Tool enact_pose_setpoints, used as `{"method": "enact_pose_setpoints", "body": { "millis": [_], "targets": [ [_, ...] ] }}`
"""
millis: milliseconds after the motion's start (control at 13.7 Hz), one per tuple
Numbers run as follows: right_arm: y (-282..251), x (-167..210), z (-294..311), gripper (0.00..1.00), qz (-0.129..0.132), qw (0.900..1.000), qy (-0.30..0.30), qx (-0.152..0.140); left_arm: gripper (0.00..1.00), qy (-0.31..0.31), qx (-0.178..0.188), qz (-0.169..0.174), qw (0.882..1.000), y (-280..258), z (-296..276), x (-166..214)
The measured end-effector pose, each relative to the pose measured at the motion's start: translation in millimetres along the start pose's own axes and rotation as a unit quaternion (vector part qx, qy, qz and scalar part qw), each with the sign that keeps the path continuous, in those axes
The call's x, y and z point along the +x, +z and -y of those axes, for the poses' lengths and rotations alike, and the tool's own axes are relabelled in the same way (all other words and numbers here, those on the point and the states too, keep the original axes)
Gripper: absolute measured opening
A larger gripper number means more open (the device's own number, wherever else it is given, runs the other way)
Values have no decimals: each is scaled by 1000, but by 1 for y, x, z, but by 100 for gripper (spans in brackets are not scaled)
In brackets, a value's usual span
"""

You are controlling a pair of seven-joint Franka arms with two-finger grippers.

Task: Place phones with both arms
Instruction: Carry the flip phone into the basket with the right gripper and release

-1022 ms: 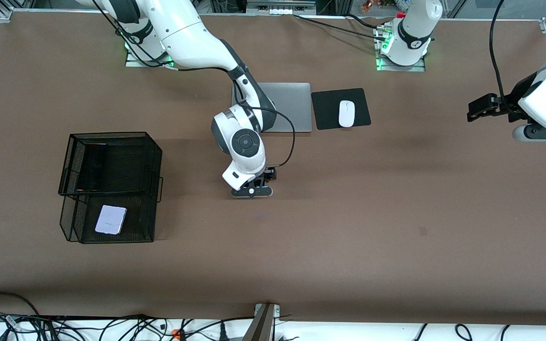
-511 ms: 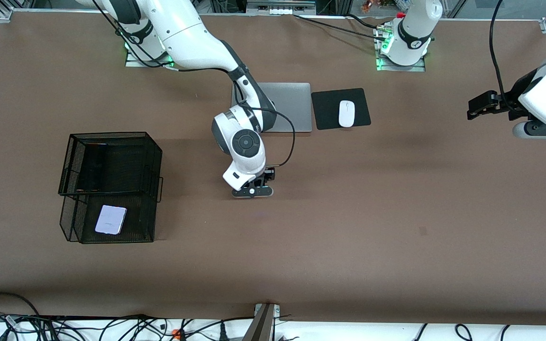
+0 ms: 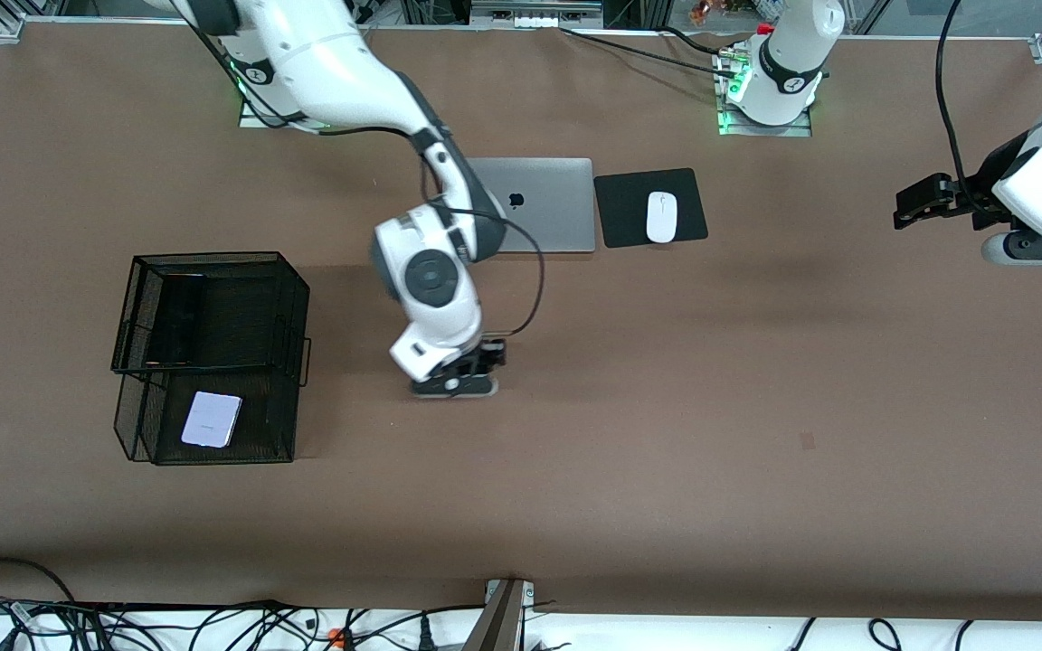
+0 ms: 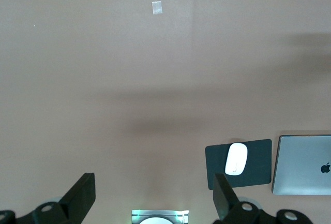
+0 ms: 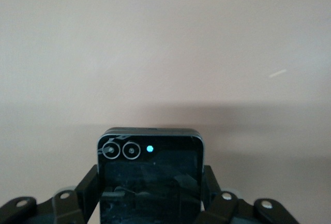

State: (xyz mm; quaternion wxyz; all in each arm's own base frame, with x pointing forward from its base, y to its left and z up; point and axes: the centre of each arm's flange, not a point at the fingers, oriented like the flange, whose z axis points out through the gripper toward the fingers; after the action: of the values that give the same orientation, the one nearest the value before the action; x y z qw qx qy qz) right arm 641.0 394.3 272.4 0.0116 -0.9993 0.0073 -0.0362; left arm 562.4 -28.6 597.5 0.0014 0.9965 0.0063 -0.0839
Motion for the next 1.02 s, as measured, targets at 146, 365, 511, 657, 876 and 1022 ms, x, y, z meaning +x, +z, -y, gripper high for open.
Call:
{"method": "enact_pose_setpoints", "body": {
  "millis": [146,365,511,657,876,1022],
  "targets": [
    [-56,35,-74,79,19,1000,3,-3,100,0,0,0,1000,0,0,0],
    [-104,62,-192,79,60,998,-6,-26,100,0,0,1,1000,1,0,0],
    [-110,59,-231,79,85,996,0,-38,100,1,0,1,1000,1,-1,0],
    [-99,45,-251,79,108,993,10,-39,100,1,0,1,1000,1,-1,0],
    [-79,20,-292,79,128,991,14,-35,100,2,0,1,1000,1,-2,0],
    [-68,7,-315,79,142,989,17,-34,100,2,0,1,1000,1,-2,0]
  ]
}}
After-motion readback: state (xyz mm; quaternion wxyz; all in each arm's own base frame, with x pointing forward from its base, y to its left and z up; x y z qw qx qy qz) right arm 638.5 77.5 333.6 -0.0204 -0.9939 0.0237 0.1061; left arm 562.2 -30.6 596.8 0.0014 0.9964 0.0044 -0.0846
